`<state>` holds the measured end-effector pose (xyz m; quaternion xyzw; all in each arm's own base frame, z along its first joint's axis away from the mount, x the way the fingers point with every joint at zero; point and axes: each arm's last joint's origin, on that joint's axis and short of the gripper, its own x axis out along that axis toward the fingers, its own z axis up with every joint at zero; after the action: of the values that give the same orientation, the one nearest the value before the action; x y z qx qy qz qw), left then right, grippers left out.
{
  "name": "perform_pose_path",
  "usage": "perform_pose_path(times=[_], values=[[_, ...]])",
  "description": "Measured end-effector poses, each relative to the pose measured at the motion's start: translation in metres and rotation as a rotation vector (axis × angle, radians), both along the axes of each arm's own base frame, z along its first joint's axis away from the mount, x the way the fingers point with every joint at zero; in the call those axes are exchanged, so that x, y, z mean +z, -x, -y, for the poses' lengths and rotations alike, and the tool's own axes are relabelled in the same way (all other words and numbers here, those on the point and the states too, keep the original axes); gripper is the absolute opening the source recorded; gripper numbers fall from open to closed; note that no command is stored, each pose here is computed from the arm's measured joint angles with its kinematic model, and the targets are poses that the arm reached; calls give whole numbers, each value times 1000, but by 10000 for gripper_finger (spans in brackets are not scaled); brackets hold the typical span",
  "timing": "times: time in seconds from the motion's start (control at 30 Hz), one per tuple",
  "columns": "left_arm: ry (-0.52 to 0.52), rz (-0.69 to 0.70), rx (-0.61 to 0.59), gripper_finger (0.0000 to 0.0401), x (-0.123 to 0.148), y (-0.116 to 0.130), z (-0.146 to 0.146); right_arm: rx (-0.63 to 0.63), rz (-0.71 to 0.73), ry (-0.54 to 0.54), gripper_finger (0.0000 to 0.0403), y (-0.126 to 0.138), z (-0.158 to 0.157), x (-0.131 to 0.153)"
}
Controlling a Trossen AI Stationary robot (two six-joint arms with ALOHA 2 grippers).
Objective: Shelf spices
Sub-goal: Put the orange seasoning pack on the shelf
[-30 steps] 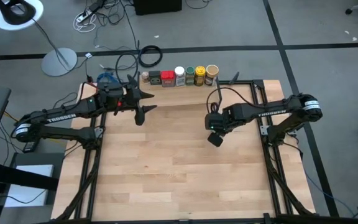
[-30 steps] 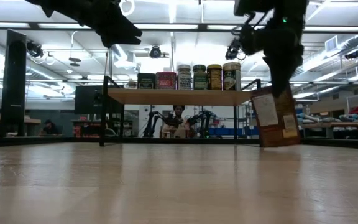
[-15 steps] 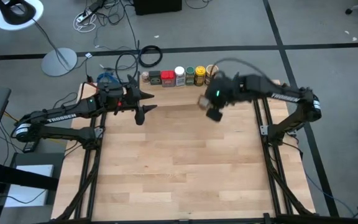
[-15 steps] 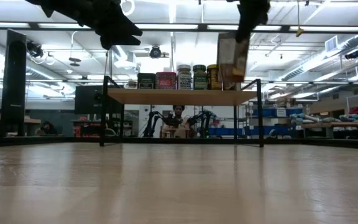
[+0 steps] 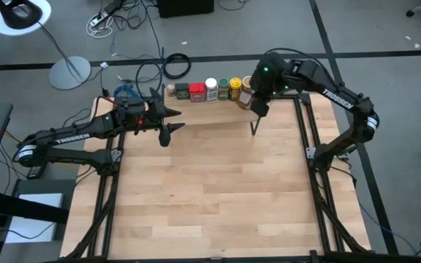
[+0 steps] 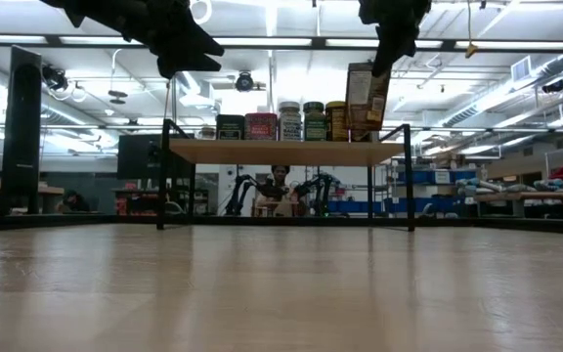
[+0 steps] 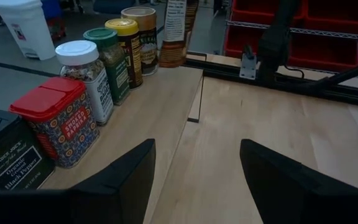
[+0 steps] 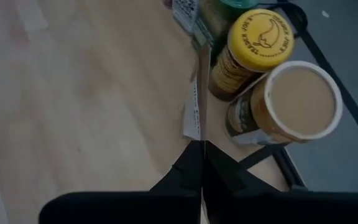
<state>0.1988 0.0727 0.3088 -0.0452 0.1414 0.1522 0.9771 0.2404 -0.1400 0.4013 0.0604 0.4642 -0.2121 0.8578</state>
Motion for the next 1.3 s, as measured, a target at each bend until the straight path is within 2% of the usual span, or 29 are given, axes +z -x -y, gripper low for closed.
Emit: perform_pose_path(times=[0.27,0.47,1.3], values=[[-1,1,0,239,0,0,0,46,-39,-14,0,-14,8,-13],[12,-14,2,239,-2,0,0,46,-85,29,0,-30,19,-28],[-1,1,0,239,0,0,0,73,-105,146,0,-34,24,-26]])
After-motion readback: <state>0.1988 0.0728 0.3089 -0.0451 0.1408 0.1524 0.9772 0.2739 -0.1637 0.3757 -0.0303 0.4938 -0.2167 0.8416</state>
